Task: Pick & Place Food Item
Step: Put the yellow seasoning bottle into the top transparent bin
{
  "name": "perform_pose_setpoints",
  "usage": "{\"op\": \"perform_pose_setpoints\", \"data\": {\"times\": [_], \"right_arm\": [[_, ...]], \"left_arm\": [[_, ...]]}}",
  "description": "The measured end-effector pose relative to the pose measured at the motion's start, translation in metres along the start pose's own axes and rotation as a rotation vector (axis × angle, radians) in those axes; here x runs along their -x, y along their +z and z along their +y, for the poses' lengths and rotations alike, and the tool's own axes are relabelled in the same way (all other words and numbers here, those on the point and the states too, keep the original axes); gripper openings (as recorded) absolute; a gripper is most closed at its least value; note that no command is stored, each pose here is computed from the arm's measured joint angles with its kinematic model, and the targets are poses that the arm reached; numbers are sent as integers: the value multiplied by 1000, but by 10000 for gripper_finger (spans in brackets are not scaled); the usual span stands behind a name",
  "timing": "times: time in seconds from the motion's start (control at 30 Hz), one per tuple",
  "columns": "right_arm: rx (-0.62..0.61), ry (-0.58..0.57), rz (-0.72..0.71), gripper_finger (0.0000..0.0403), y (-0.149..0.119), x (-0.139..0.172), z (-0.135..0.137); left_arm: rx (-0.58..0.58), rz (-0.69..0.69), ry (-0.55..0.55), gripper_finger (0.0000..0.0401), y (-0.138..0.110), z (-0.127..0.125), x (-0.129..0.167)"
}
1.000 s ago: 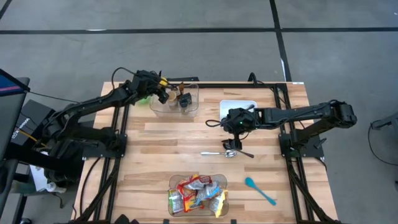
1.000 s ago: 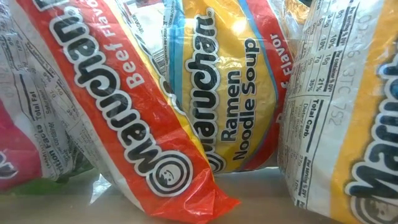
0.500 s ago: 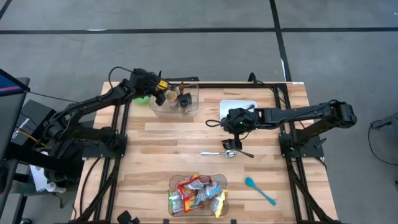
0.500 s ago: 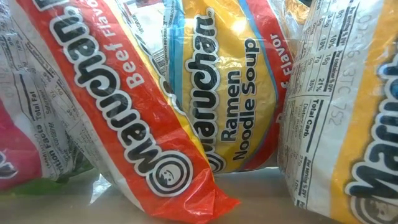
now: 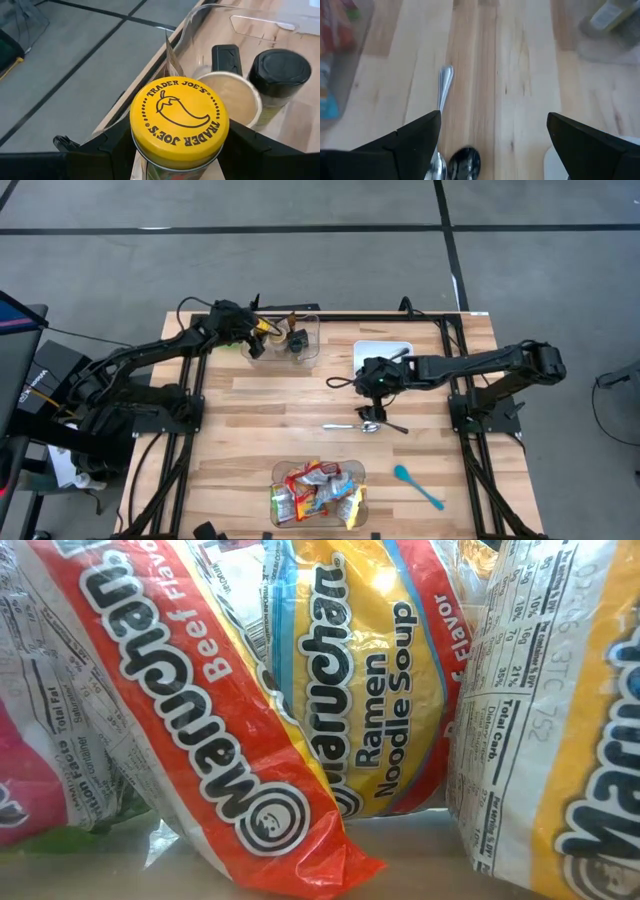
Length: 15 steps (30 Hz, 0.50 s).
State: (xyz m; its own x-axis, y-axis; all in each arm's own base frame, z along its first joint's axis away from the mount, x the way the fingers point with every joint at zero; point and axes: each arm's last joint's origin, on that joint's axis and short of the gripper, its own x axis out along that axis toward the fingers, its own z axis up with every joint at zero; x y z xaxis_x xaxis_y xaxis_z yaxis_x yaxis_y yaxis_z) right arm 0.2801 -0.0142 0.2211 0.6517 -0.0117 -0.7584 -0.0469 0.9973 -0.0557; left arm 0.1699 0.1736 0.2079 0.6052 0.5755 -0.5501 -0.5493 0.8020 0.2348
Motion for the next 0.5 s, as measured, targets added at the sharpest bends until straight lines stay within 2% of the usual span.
{"op": "perform_pose_setpoints", "data": {"times": [0.23, 0.5], "right_arm": [[1, 6, 34, 358, -4, -18, -1], [0, 6, 18, 358, -2, -10, 0]], "left_arm": [[-1, -34, 12, 216, -12, -4, -3], [31, -55, 15, 216, -19, -6, -6]]}}
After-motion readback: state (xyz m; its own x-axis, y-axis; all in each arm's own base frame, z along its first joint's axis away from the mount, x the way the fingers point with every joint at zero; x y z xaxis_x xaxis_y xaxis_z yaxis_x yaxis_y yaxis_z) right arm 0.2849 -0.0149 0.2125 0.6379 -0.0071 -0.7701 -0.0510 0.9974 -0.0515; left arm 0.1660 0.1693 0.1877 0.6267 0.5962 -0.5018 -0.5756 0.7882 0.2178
